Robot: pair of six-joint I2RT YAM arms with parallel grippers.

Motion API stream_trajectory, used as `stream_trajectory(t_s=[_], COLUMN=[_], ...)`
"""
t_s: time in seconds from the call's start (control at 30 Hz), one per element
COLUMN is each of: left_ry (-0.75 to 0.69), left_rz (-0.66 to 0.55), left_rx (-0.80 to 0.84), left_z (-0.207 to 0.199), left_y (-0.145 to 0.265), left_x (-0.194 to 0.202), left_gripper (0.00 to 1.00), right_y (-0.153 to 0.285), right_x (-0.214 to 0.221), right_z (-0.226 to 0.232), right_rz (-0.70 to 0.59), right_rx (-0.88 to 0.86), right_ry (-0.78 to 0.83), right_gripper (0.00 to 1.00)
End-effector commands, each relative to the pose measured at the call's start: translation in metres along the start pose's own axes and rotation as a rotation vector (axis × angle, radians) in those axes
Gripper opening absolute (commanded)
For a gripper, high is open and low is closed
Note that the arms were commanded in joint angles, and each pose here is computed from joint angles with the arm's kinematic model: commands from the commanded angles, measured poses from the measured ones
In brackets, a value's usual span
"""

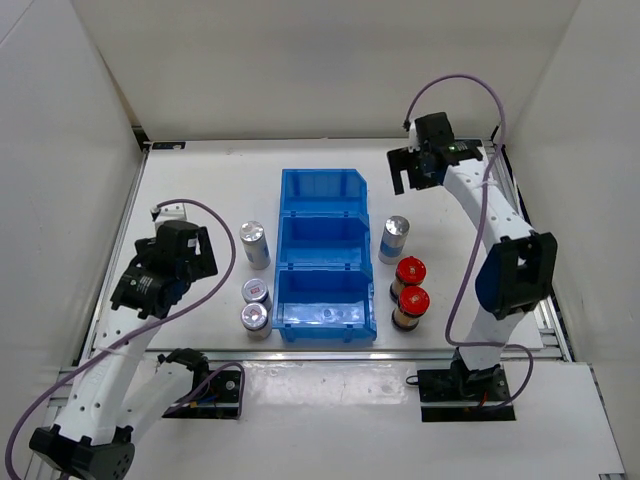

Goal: Organize the condiment bottles

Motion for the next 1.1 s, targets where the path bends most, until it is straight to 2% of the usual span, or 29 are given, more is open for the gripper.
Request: stream_trajectory(t_s=[0.0, 0.07, 0.27, 0.6, 0.73, 0.83, 0.87, 0.93, 0.97, 1.07], left_ry=[-0.016, -0.032, -0.036, -0.061, -0.061, -0.061, -0.061, -0.061, -0.061, -0.061], left_rz=[-0.005, 0.007, 0.014, 0.030, 0.030, 0.030, 0.030, 0.030, 0.030, 0.030], left_rx=[0.033, 0.039, 0.036, 0.036, 0.036, 0.036, 0.036, 0.036, 0.036, 0.036], left_z=[-0.005, -0.008, -0.009, -0.012, -0.012, -0.012, -0.012, -0.012, -0.012, -0.012], left_y=[-0.001, -0.005, -0.006, -0.009, -0.009, -0.009, -0.009, -0.009, -0.009, -0.009], left_x=[-0.004, -0.005, -0.005, -0.004, -0.004, -0.004, -0.004, -0.004, -0.004, -0.004], left_gripper=[1.00, 1.00, 1.00, 1.00, 1.00, 1.00, 1.00, 1.00, 1.00, 1.00], right_y=[-0.009, -0.011, -0.012, -0.006, -0.003, 0.005, 0.006, 0.014, 0.020, 0.042], right_x=[0.002, 0.005, 0.017, 0.058, 0.068, 0.067, 0.064, 0.058, 0.053, 0.033], right_z=[0.012, 0.025, 0.055, 0.061, 0.063, 0.061, 0.061, 0.059, 0.060, 0.063], right_rz=[0.078, 0.125, 0.156, 0.272, 0.292, 0.274, 0.263, 0.245, 0.227, 0.147], right_rx=[-0.090, -0.097, -0.148, -0.129, -0.154, -0.155, -0.156, -0.156, -0.145, -0.121], right_ry=[0.008, 0.000, 0.022, -0.117, -0.119, -0.121, -0.122, -0.124, -0.125, -0.106], right_gripper=[1.00, 1.00, 1.00, 1.00, 0.92, 0.78, 0.68, 0.54, 0.40, 0.24])
Point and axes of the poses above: each gripper's point midway between its finger pads, its own y axis back along the fingers, its own z axis along the line the jaws close on, x = y × z, the point moved 10 cm from there along y, back along the fingers, and after that the axes turned 4 degrees about y, right-handed, at the moved point
